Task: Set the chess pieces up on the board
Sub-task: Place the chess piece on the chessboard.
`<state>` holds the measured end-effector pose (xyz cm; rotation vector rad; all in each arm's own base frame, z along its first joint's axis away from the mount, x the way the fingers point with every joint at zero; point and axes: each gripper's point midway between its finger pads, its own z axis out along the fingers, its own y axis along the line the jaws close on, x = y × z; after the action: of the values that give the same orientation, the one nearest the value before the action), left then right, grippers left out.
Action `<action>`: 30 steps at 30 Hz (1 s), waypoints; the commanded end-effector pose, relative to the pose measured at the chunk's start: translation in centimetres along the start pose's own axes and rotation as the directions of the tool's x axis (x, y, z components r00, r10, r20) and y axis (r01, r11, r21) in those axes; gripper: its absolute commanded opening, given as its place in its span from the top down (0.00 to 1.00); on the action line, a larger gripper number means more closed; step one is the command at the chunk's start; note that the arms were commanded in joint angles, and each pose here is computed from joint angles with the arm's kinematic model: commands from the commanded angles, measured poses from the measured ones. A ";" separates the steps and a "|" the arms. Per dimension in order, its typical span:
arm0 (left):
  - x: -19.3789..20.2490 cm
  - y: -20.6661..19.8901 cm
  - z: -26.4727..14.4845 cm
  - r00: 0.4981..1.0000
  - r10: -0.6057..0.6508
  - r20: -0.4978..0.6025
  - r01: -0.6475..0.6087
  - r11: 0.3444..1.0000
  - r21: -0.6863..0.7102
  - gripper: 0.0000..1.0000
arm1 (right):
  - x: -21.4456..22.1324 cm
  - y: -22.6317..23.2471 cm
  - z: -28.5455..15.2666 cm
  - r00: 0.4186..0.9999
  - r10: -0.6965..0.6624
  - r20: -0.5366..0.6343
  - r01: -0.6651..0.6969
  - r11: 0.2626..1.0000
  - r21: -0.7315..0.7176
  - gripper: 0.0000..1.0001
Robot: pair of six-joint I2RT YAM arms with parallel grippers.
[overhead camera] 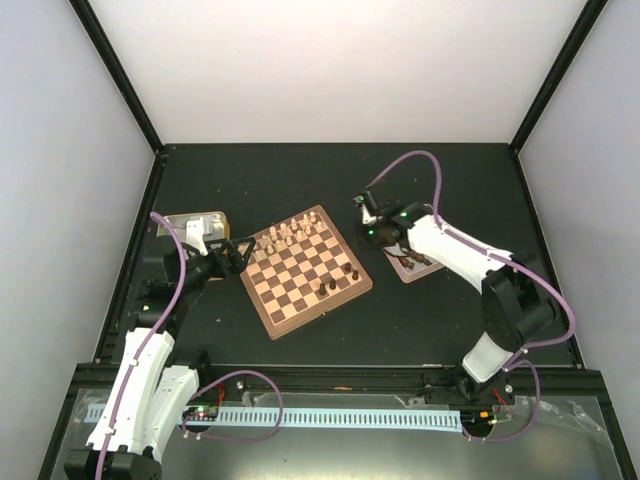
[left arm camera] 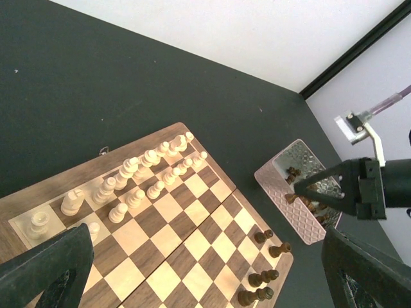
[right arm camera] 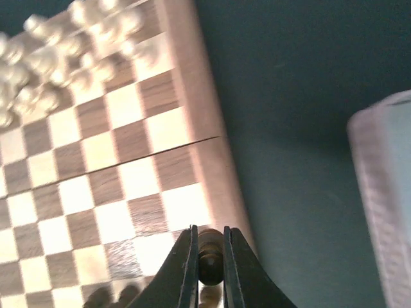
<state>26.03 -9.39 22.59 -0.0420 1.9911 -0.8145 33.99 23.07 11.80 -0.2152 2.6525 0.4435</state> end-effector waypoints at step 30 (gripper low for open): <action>-0.3 -0.7 0.0 1.000 0.008 0.001 -0.008 1.000 0.030 0.01 | 7.0 6.5 5.0 0.942 -0.258 -0.214 0.280 0.957 0.077 0.96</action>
<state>26.03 -9.51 22.46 -0.0398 1.9975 -0.8234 27.86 30.45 6.16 -0.6232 2.7842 0.2414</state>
